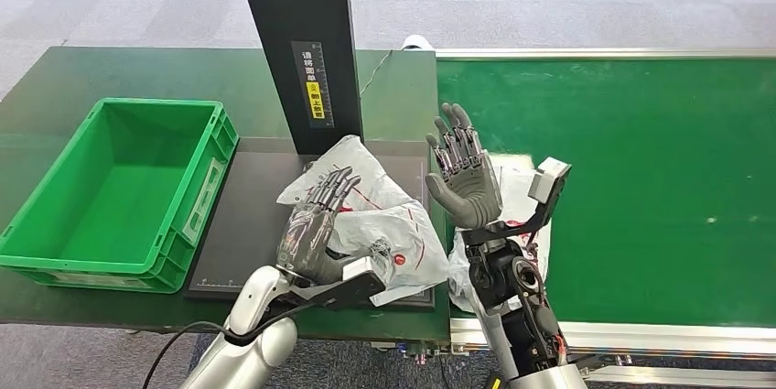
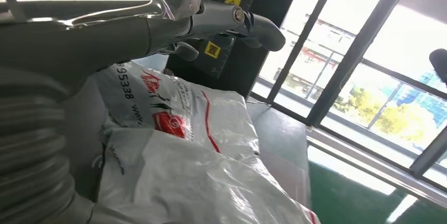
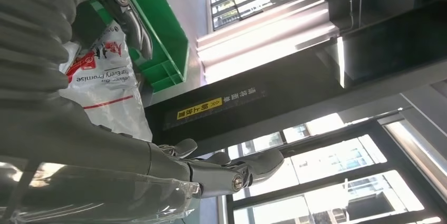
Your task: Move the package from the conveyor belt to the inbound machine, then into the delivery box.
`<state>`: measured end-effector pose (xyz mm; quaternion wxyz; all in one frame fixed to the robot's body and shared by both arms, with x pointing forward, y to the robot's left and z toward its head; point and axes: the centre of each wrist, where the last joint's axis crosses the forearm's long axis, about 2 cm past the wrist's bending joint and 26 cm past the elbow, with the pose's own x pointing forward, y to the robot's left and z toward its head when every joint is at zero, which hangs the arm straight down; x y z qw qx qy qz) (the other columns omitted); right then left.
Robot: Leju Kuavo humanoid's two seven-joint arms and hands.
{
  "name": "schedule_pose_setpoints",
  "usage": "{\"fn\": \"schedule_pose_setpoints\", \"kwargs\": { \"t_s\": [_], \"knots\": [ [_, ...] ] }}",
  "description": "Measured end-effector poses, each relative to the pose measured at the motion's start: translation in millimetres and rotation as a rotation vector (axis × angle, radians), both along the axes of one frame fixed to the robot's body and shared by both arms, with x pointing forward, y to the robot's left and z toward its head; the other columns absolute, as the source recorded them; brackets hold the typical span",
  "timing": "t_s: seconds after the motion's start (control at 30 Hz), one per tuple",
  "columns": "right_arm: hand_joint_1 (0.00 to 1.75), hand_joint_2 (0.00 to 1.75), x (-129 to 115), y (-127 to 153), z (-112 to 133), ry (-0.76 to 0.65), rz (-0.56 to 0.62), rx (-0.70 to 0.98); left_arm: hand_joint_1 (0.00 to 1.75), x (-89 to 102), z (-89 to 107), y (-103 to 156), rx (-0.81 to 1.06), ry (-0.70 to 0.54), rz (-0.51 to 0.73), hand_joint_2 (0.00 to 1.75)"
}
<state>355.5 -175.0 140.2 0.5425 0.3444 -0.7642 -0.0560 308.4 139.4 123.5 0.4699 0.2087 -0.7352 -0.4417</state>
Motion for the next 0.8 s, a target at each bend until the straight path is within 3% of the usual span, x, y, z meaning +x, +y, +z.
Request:
{"fn": "schedule_pose_setpoints", "kwargs": {
  "t_s": [0.2, 0.37, 0.8],
  "knots": [
    [0.0, 1.75, 1, -5, -5, 0.036, -0.016, 0.045, 0.0, -7.0, -1.3, -16, 0.062, 0.034, -0.083, 1.75],
    [0.0, 1.75, 0, -6, -9, 0.053, -0.01, 0.06, 0.0, -10.6, -14.1, -22, 0.145, 0.076, -0.123, 1.75],
    [0.0, 1.75, -3, -3, -14, 0.062, 0.0, 0.07, 0.0, -8.3, -45.5, -17, 0.304, 0.178, -0.146, 1.75]
  ]
}}
